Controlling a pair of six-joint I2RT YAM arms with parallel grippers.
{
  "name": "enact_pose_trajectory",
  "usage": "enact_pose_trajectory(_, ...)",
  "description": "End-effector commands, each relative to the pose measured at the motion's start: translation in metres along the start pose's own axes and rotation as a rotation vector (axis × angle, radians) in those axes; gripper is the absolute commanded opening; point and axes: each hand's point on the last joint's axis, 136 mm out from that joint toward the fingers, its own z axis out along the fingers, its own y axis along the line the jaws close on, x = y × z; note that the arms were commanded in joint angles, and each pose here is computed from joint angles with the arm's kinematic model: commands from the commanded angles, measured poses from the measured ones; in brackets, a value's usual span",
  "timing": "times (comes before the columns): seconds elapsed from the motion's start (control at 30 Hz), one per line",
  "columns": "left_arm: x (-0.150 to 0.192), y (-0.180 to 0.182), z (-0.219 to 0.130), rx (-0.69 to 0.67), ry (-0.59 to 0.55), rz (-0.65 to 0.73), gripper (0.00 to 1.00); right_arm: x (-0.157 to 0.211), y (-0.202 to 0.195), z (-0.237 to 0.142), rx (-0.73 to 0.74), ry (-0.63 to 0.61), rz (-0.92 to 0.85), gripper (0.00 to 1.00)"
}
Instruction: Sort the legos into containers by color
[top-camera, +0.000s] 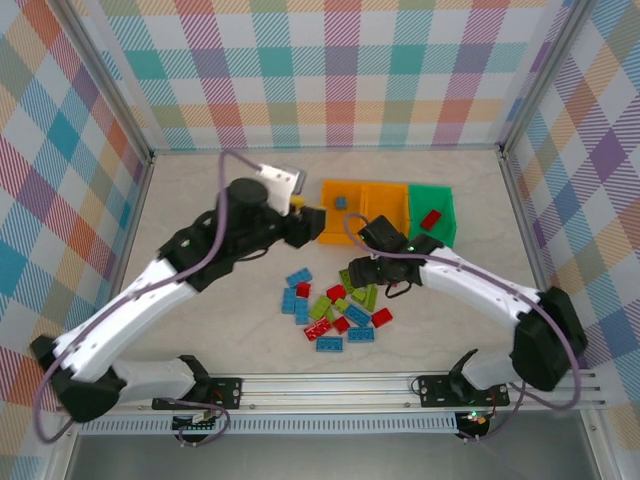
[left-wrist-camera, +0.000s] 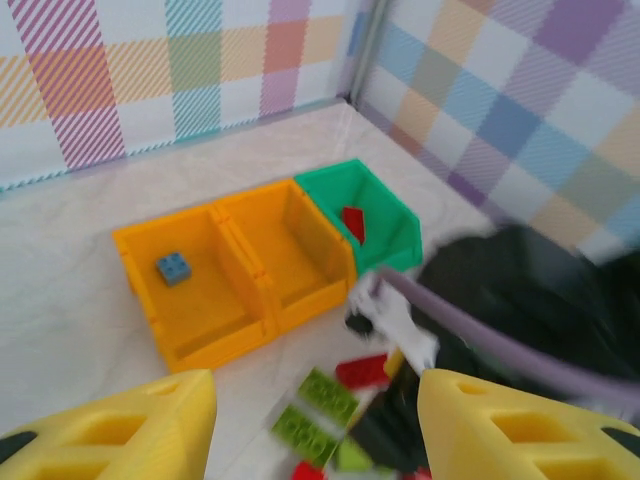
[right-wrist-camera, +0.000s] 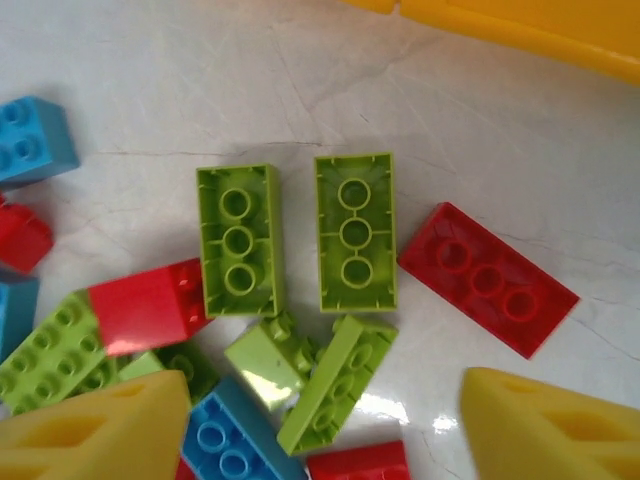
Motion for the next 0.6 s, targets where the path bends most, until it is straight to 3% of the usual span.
enact_pose_trajectory(0.0, 0.095, -0.004, -0.014, 0.109, 0.247, 0.256, 0.57, -0.016, -0.007, 0.016, 0.063, 0.005, -0.079, 0.62)
enact_pose_trajectory(0.1, 0.129, -0.016, -0.04, 0.228, 0.232, 0.312, 0.66, -0.022, -0.01, 0.033, 0.077, 0.04, -0.097, 0.55)
enact_pose_trajectory(0.23, 0.139, -0.011, -0.057, 0.213, 0.129, 0.278, 0.72, -0.03, -0.012, 0.054, 0.077, 0.081, -0.106, 0.52)
enact_pose_trajectory(0.4, 0.147, -0.003, -0.055, 0.174, 0.081, 0.22, 0.73, -0.031, -0.012, 0.075, 0.075, 0.133, -0.108, 0.46)
enact_pose_trajectory(0.57, 0.152, 0.001, -0.047, 0.15, 0.113, 0.238, 0.73, -0.025, -0.006, 0.082, 0.033, 0.159, -0.091, 0.44)
